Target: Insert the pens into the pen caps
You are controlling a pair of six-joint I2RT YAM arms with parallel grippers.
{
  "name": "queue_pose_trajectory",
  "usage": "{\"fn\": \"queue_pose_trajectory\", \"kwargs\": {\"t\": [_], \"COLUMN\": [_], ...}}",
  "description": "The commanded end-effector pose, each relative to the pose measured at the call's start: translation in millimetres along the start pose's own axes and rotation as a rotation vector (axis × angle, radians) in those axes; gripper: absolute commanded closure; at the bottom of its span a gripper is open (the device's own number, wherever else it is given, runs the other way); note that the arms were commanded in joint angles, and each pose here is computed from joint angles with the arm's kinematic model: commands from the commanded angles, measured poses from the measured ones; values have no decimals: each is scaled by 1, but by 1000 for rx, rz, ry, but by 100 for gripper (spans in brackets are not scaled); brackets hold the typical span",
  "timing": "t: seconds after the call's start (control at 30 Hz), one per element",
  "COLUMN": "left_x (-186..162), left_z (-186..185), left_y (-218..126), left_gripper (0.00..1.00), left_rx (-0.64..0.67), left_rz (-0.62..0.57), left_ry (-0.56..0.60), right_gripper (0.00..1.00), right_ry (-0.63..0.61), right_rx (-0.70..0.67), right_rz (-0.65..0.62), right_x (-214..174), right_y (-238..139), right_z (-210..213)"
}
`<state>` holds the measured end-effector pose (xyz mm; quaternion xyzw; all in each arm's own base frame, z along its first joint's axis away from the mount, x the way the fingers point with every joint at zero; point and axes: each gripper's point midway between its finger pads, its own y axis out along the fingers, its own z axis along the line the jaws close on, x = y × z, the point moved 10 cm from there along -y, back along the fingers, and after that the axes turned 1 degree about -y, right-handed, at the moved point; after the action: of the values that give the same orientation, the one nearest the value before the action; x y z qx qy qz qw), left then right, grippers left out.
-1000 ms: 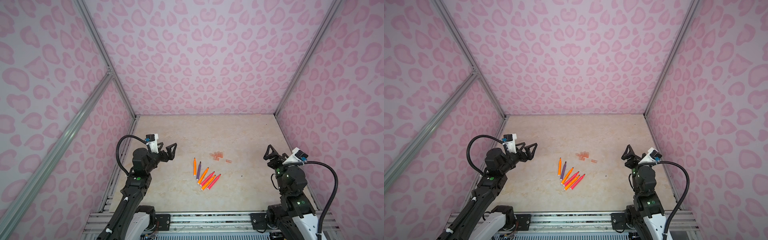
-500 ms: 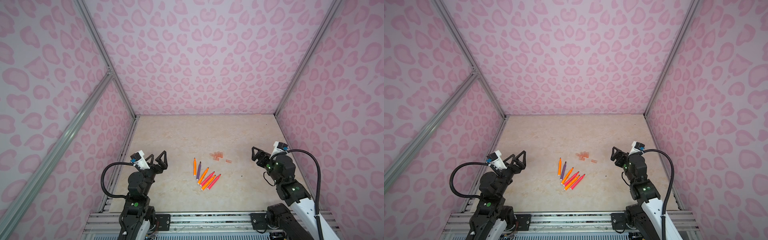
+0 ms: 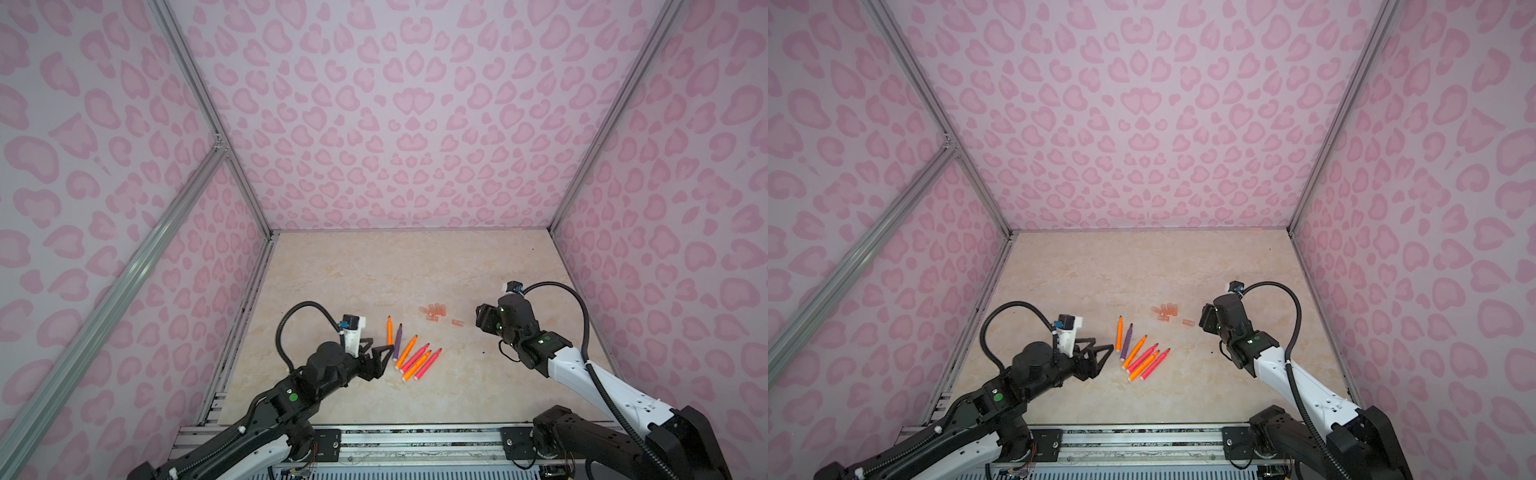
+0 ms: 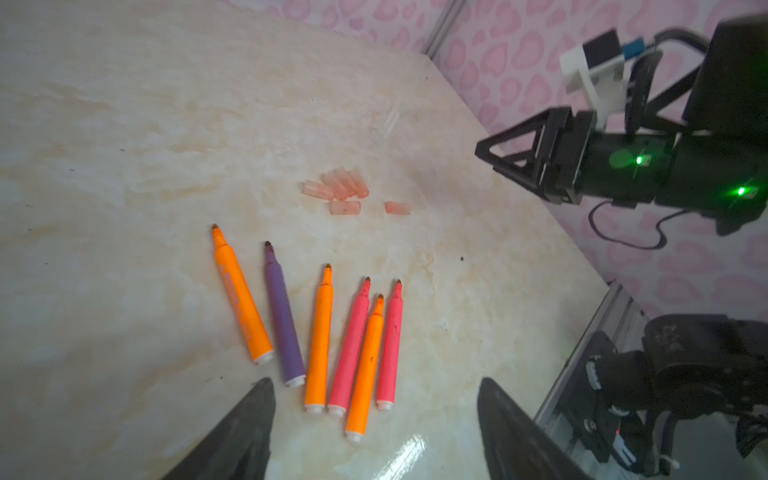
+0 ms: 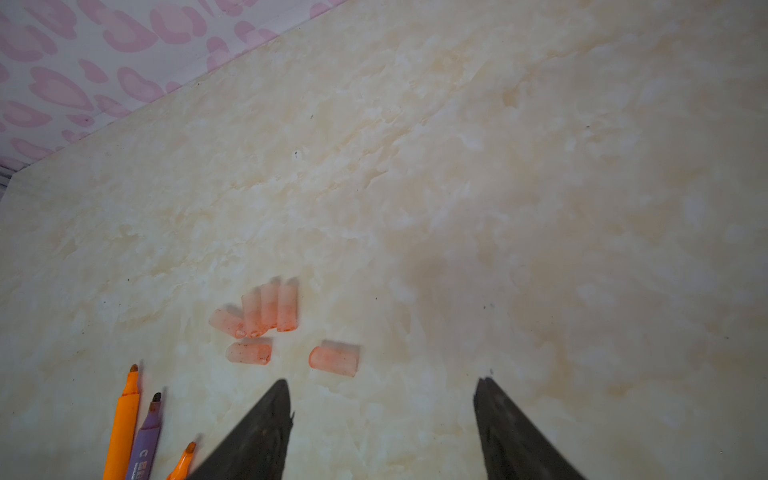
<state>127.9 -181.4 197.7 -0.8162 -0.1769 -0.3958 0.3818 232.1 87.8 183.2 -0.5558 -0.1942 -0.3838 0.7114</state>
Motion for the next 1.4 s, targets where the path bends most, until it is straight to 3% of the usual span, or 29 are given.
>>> {"fn": "queue_pose_trajectory", "kwargs": {"t": [0.0,0.2,0.4,0.67,1.37], "left_x": [2,-12,-25,-42,-60], "left_z": [-13,-34,-58,-56,-59], "left_y": [25,70,88,102,118], "left_gripper": [30,35,36,37,45], "left_rx": [182,158,126,178,213], "left_rz": [17,154,244,327,386], "left_ry": [104,144,211,240,266], "right_gripper": [29,31,32,33,34], "right_ry": [18,40,34,30,27], "right_rx": [-35,-59,-66,-58,-19], "right_rz": [-23,-49,-83,-90,-95], "right_x": [-3,-7,-7,-9,-11], "right_y": [3,1,-8,-15,-21], "right_z": [-7,-24,-30,-33,-33]}}
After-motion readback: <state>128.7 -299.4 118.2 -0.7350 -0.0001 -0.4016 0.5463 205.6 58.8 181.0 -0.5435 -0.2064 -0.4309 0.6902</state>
